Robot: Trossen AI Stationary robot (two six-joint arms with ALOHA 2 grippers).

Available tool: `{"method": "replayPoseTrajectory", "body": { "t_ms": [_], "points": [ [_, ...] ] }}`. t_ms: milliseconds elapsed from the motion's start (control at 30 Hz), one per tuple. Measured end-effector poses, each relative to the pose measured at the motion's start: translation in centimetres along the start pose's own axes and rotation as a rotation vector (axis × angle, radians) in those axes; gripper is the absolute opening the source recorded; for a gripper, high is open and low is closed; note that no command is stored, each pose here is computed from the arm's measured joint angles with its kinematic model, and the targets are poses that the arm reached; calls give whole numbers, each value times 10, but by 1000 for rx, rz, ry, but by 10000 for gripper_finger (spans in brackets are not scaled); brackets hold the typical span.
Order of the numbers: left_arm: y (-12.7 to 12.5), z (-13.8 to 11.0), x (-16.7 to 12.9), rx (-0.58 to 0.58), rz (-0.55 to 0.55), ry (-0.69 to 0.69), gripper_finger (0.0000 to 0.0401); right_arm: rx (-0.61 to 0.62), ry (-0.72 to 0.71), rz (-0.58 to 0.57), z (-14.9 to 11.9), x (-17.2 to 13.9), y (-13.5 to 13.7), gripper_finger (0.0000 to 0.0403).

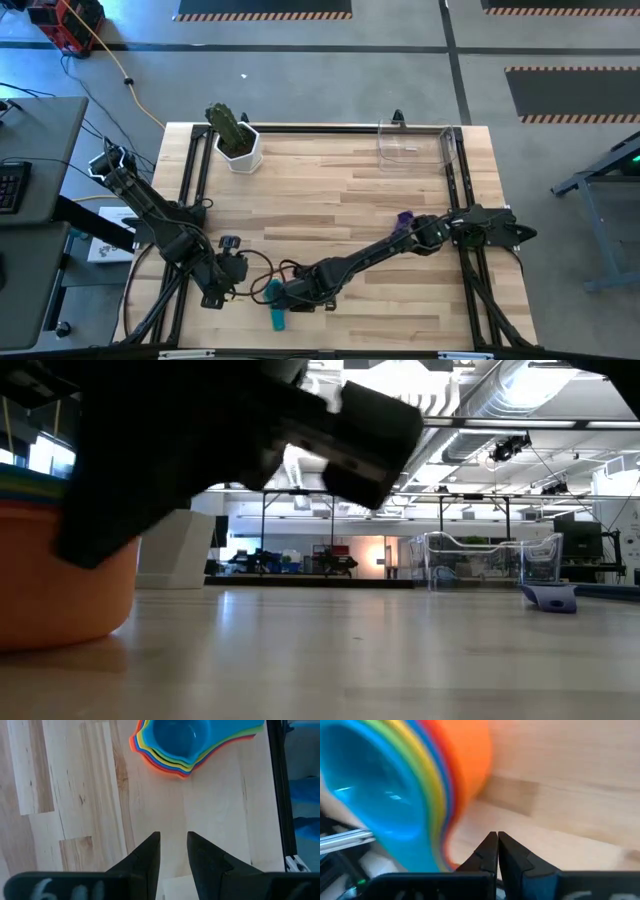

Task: Nest measuring cups in basket
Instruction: Stack the purple measuring cup on the light blue measuring cup

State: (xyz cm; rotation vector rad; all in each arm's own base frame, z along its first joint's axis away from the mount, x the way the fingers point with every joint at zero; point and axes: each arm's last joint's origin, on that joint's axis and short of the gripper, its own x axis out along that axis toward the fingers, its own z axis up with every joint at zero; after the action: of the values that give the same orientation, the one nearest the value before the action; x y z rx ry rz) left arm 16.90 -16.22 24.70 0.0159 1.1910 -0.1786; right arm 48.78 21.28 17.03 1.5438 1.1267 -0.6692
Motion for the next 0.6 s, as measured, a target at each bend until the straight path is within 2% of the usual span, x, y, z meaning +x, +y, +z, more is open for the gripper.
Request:
{"method": "replayPoseTrajectory", "body": {
  "t_ms": [233, 600],
  "points": [
    [-2, 3, 1, 38, -10, -23, 87, 15, -66, -135, 0, -26, -11, 4],
    [1, 3, 2, 34, 9, -14, 87, 11, -271, -290, 1, -89, -26, 4]
  ]
}}
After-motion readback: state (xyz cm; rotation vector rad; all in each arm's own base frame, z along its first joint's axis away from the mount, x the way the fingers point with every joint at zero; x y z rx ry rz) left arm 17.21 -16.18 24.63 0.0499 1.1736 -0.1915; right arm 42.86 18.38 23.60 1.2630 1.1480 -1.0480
